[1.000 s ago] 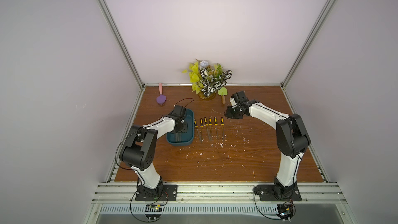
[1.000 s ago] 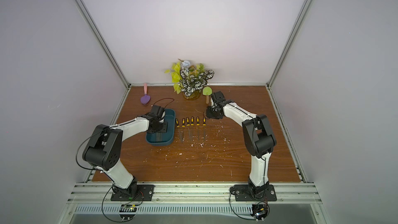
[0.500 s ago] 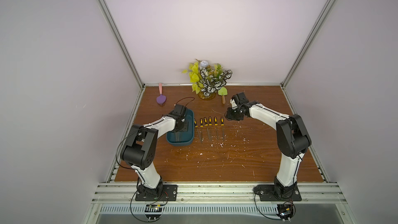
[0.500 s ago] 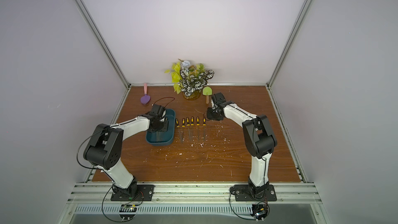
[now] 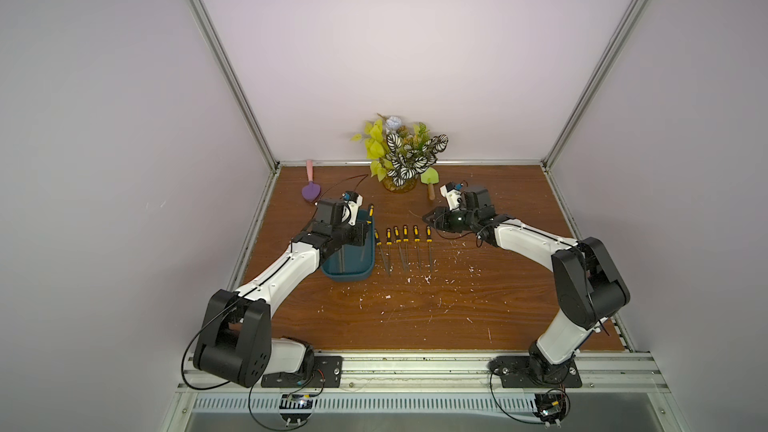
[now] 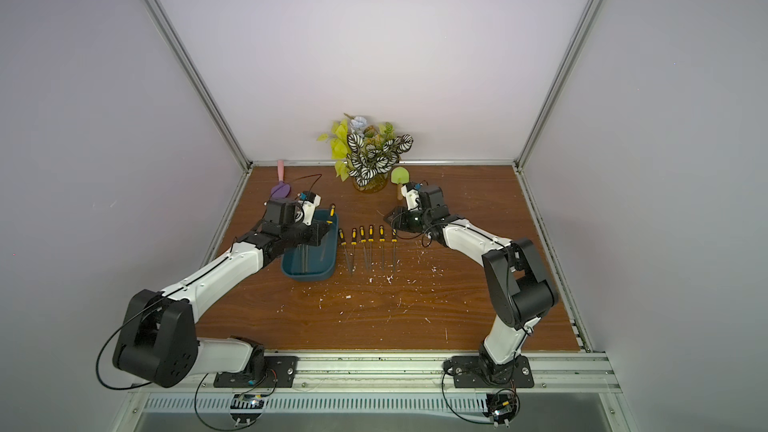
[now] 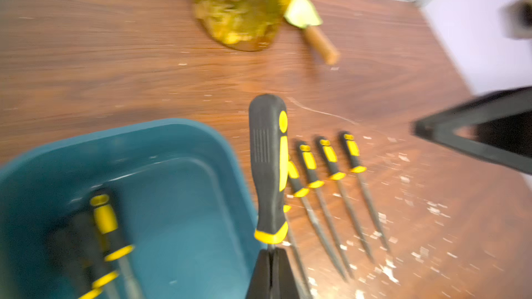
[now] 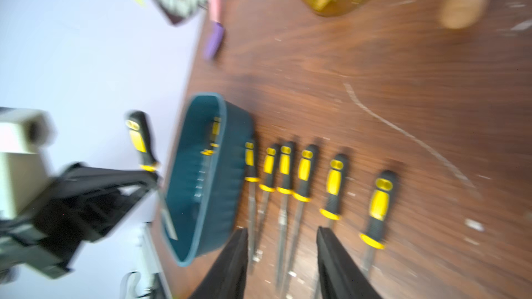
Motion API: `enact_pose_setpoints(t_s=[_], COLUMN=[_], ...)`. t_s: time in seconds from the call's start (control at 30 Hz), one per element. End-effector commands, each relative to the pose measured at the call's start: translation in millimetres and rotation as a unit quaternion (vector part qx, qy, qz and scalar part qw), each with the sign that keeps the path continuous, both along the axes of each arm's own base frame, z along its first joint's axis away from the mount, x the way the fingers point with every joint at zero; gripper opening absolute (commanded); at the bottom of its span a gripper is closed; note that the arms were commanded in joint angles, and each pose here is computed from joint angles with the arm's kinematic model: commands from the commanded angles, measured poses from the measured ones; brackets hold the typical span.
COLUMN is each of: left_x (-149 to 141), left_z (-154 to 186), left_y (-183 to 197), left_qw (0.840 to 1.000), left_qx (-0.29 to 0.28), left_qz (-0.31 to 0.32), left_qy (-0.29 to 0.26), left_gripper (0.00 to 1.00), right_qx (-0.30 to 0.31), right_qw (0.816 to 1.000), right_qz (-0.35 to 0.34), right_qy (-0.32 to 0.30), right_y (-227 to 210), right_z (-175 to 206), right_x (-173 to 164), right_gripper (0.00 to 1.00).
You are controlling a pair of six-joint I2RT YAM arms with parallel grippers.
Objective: Take the file tool out of the storage box
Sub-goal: Pick up the file tool from the storage box.
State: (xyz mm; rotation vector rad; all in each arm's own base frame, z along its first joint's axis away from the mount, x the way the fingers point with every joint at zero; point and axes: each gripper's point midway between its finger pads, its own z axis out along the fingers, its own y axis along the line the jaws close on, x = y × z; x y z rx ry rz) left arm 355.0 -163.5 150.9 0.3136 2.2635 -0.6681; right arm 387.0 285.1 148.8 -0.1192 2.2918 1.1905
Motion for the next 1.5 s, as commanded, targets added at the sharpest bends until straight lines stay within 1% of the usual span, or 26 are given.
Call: enact_pose_setpoints(t_s=[0.0,0.07,0.13,0.23,0.3,0.37,0.47,0.57,0.77,0.93,1.17,1.3,1.47], left_x=[-22,-27,-23,-13,-11,-10,-10,-11,-13,-15,-16,-17,-17], left_z=[25,30,26,16,9,5,2,3,4,0,-1,-2,1], left_y=[-33,-38,-33,-17,-10,-6,-1,1,0,0,1,1,2], left_qw=[0.989,0.986,0.989,0.998,0.999,0.999,0.999,0.999,0.999,0.999,0.999,0.999,0.998], left_qx=[-0.095,-0.114,-0.102,-0.041,0.000,0.027,0.047,0.046,0.044,0.044,0.045,0.046,0.047], left_qz=[-0.108,-0.124,-0.102,-0.051,-0.033,-0.021,-0.006,0.000,-0.003,-0.005,-0.004,-0.003,-0.002], left_qy=[-0.020,-0.020,-0.017,-0.022,-0.020,-0.020,-0.022,-0.027,-0.030,-0.024,-0.024,-0.023,-0.029], left_gripper=[0.00,0.00,0.00,0.00,0.00,0.00,0.00,0.00,0.00,0.00,0.00,0.00,0.00], right_qx=[0.140,0.146,0.139,0.094,0.054,0.017,-0.002,-0.006,-0.013,-0.001,0.006,0.001,-0.014], right_qw=[0.983,0.981,0.983,0.992,0.996,0.998,0.998,0.999,0.999,0.999,0.998,0.998,0.999], right_qz=[0.079,0.091,0.087,0.061,0.040,0.026,0.025,0.028,0.033,0.042,0.050,0.055,0.049], right_qy=[-0.088,-0.091,-0.082,-0.064,-0.063,-0.056,-0.050,-0.044,-0.023,-0.028,-0.031,-0.028,-0.013], right_y=[39,51,59,68,71,75,84,94,118,137,153,159,163], right_z=[80,84,81,71,68,64,64,64,49,54,61,57,42], right_x=[-19,-25,-25,-20,-17,-14,-13,-12,-10,-8,-5,-3,2], right_gripper=[0.47,0.47,0.46,0.45,0.44,0.44,0.46,0.49,0.51,0.53,0.53,0.54,0.53])
